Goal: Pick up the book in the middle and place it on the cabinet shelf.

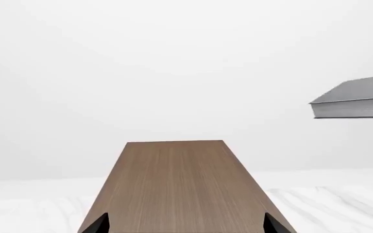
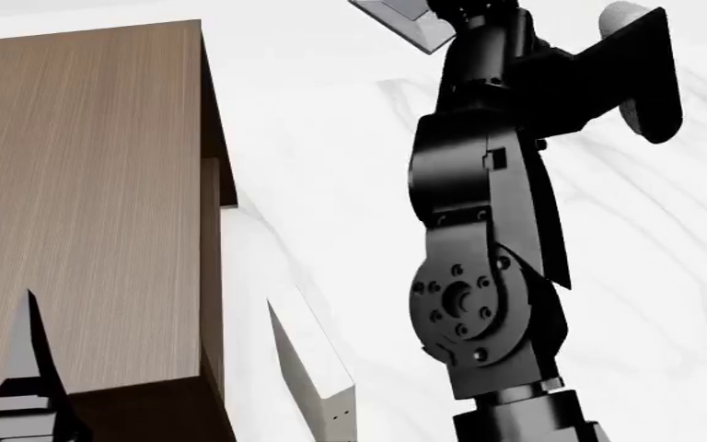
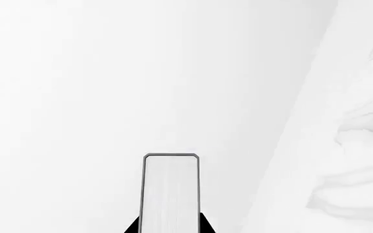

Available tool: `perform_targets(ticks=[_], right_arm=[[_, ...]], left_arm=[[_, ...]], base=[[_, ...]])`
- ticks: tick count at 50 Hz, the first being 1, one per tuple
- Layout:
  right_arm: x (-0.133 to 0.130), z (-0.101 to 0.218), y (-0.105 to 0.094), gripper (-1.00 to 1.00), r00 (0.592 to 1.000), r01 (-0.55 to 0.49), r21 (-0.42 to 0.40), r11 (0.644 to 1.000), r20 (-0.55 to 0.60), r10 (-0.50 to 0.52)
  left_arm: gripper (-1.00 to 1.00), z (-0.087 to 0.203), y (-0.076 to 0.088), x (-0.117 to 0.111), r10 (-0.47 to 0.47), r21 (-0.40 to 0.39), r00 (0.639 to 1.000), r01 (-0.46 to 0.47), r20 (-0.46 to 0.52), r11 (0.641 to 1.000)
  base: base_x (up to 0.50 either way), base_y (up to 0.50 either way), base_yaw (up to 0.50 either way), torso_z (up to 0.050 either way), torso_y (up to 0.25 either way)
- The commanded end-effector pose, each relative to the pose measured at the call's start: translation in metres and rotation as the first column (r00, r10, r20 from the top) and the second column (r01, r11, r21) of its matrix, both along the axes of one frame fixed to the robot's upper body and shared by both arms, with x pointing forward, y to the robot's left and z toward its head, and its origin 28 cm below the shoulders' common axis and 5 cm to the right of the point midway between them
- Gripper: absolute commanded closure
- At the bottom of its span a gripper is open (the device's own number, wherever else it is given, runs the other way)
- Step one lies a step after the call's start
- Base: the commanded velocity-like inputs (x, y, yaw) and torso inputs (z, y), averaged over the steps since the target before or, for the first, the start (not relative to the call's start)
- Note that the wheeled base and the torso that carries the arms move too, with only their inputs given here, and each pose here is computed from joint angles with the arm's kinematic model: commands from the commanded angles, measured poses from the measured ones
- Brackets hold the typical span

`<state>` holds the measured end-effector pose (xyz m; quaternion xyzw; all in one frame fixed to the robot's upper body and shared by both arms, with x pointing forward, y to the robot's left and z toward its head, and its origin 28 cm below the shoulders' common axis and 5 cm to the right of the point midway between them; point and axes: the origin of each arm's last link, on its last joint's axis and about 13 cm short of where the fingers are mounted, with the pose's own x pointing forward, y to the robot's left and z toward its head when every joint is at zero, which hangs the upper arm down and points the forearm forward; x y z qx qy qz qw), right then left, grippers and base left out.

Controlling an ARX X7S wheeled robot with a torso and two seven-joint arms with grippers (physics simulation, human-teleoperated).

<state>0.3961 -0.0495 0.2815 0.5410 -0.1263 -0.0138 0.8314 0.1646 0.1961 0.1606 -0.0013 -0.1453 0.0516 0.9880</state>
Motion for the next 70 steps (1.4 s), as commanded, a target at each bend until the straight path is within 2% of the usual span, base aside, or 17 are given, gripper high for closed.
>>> perform_targets(ticks=[1, 3, 4, 7, 8, 9, 11, 16, 21, 25, 30, 35, 39, 43, 48, 55, 70], right_arm=[[-0.025, 0.03, 0.022, 1.0, 0.913, -0.364, 0.062, 0.929, 0.22, 0.343], [-0.026, 0.032, 0.024, 1.0, 0.902, -0.407, 0.08, 0.91, 0.192, 0.386], [-0.028, 0.033, 0.03, 1.0, 0.887, -0.448, 0.029, 0.894, 0.139, 0.44], [-0.031, 0.034, 0.036, 1.0, 0.863, -0.499, 0.007, 0.867, 0.092, 0.496], [-0.032, 0.034, 0.04, 1.0, 0.849, -0.526, -0.028, 0.85, 0.044, 0.527], [-0.033, 0.035, 0.042, 1.0, 0.846, -0.53, -0.047, 0.847, 0.036, 0.532], [-0.034, 0.037, 0.046, 1.0, 0.847, -0.531, 0.002, 0.847, -0.001, 0.531], [-0.041, 0.038, 0.055, 1.0, 0.828, -0.561, -0.069, 0.825, -0.057, 0.558], [-0.05, 0.046, 0.063, 1.0, 0.802, -0.597, -0.081, 0.798, -0.05, 0.595], [-0.064, 0.055, 0.076, 1.0, 0.757, -0.653, -0.119, 0.748, -0.058, 0.651], [-0.077, 0.062, 0.087, 1.0, 0.718, -0.694, -0.139, 0.707, -0.053, 0.694], [-0.083, 0.059, 0.091, 1.0, 0.697, -0.715, -0.152, 0.683, -0.072, 0.714], [-0.09, 0.056, 0.096, 1.0, 0.662, -0.747, -0.158, 0.646, -0.088, 0.744], [-0.089, 0.054, 0.097, 1.0, 0.66, -0.75, -0.148, 0.645, -0.107, 0.744], [-0.094, 0.053, 0.105, 1.0, 0.626, -0.778, -0.162, 0.607, -0.125, 0.77], [-0.095, 0.047, 0.111, 1.0, 0.615, -0.787, -0.162, 0.595, -0.154, 0.773], [-0.087, 0.028, 0.114, 1.0, 0.617, -0.787, -0.148, 0.599, -0.207, 0.759]], left_arm=[[-1.0, 0.001, 0.001, 0.002, -0.008, -0.013, 1.0, 0.008, 0.013, 1.0], [-1.0, 0.001, 0.001, 0.002, -0.007, -0.012, 1.0, 0.007, 0.012, 1.0], [-1.0, 0.001, 0.001, 0.002, -0.006, -0.012, 1.0, 0.006, 0.012, 1.0], [-1.0, 0.001, 0.001, 0.002, -0.007, -0.012, 1.0, 0.007, 0.012, 1.0], [-1.0, 0.0, 0.0, 0.003, -0.009, -0.013, 1.0, 0.009, 0.009, 1.0], [-1.0, 0.0, 0.0, 0.003, -0.009, -0.013, 1.0, 0.009, 0.009, 1.0], [-1.0, 0.0, 0.0, 0.003, -0.012, -0.012, 1.0, 0.012, 0.01, 1.0], [-1.0, 0.002, 0.003, 0.002, -0.006, -0.013, 1.0, 0.007, 0.013, 1.0], [-1.0, 0.0, 0.004, 0.003, 0.0, -0.015, 1.0, 0.0, 0.011, 1.0], [-1.0, 0.001, 0.004, 0.003, 0.0, -0.013, 1.0, 0.0, 0.012, 1.0], [-1.0, 0.001, 0.005, 0.002, 0.002, -0.012, 1.0, -0.002, 0.013, 1.0], [-1.0, 0.0, 0.005, 0.003, 0.005, -0.013, 1.0, -0.005, 0.011, 1.0], [-1.0, -0.001, 0.003, 0.002, -0.001, -0.011, 1.0, 0.001, 0.008, 1.0], [-1.0, 0.0, 0.003, 0.002, 0.003, -0.012, 1.0, -0.003, 0.008, 1.0], [-1.0, 0.0, 0.003, 0.003, 0.005, -0.011, 1.0, -0.005, 0.005, 1.0], [-1.0, 0.0, 0.004, 0.003, 0.006, -0.012, 1.0, -0.006, 0.004, 1.0], [-1.0, -0.001, 0.005, 0.004, 0.01, -0.014, 1.0, -0.01, 0.001, 1.0]], base=[[0.0, 0.0, 0.0, 0.0, 0.0], [0.0, 0.0, 0.0, 0.0, 0.0], [0.0, 0.0, 0.0, 0.0, 0.0], [0.0, 0.0, 0.0, 0.0, 0.003], [0.0, 0.0, 0.0, 0.0, 0.0], [0.0, 0.0, 0.0, 0.0, 0.0], [0.0, 0.0, 0.0, 0.0, 0.0], [0.0, 0.0, 0.0, 0.0, 0.002], [0.0, 0.0, 0.0, 0.0, 0.002], [0.0, 0.0, 0.0, 0.0, 0.0], [0.0, 0.0, 0.0, 0.0, 0.002], [0.0, 0.0, 0.0, 0.0, 0.002], [0.0, 0.0, 0.0, 0.0, 0.0], [0.0, 0.0, 0.0, 0.0, 0.0], [0.0, 0.0, 0.0, 0.0, 0.002], [0.0, 0.0, 0.0, 0.0, 0.001], [0.0, 0.0, 0.0, 0.001, 0.001]])
